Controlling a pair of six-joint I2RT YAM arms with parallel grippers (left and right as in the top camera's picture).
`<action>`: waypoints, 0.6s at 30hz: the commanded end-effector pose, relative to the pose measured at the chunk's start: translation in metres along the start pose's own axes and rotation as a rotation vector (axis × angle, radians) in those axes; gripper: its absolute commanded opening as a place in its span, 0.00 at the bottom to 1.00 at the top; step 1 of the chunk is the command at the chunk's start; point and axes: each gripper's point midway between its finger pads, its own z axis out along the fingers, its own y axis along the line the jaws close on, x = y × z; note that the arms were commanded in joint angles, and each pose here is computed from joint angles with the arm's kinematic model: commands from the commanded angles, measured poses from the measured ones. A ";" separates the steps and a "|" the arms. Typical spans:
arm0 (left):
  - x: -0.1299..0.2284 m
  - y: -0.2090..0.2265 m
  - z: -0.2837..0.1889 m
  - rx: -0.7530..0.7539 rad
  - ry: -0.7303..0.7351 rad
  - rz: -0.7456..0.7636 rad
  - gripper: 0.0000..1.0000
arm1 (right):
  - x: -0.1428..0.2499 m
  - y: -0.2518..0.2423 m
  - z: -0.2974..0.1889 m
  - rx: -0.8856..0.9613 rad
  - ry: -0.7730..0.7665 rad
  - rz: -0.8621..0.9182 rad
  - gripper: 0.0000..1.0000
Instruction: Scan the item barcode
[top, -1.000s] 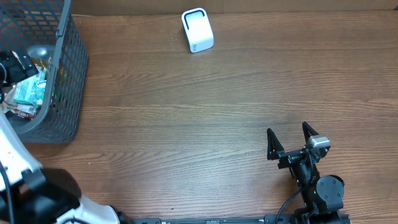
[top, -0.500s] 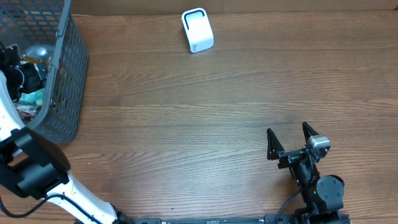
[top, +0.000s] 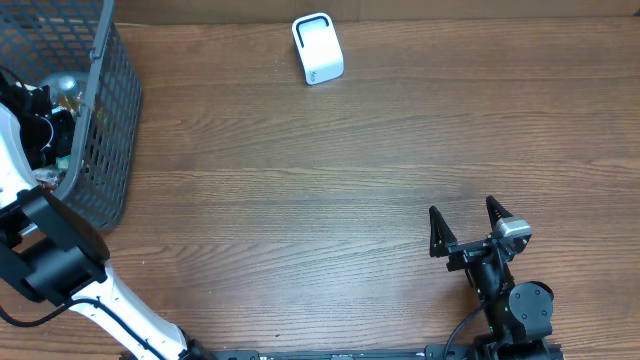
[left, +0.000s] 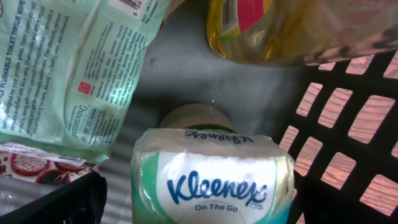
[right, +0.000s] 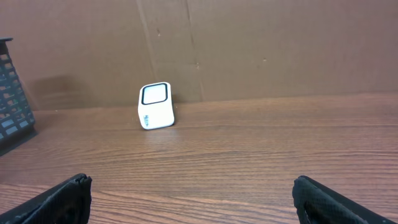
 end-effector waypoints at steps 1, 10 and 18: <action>0.001 -0.002 0.012 0.027 0.015 0.025 1.00 | 0.002 -0.001 0.000 0.001 -0.004 -0.004 1.00; 0.017 0.001 0.037 0.022 0.057 0.019 1.00 | 0.002 -0.001 0.000 0.001 -0.004 -0.004 1.00; 0.020 0.001 0.047 0.015 0.058 0.023 0.80 | 0.002 -0.001 0.000 0.001 -0.004 -0.004 1.00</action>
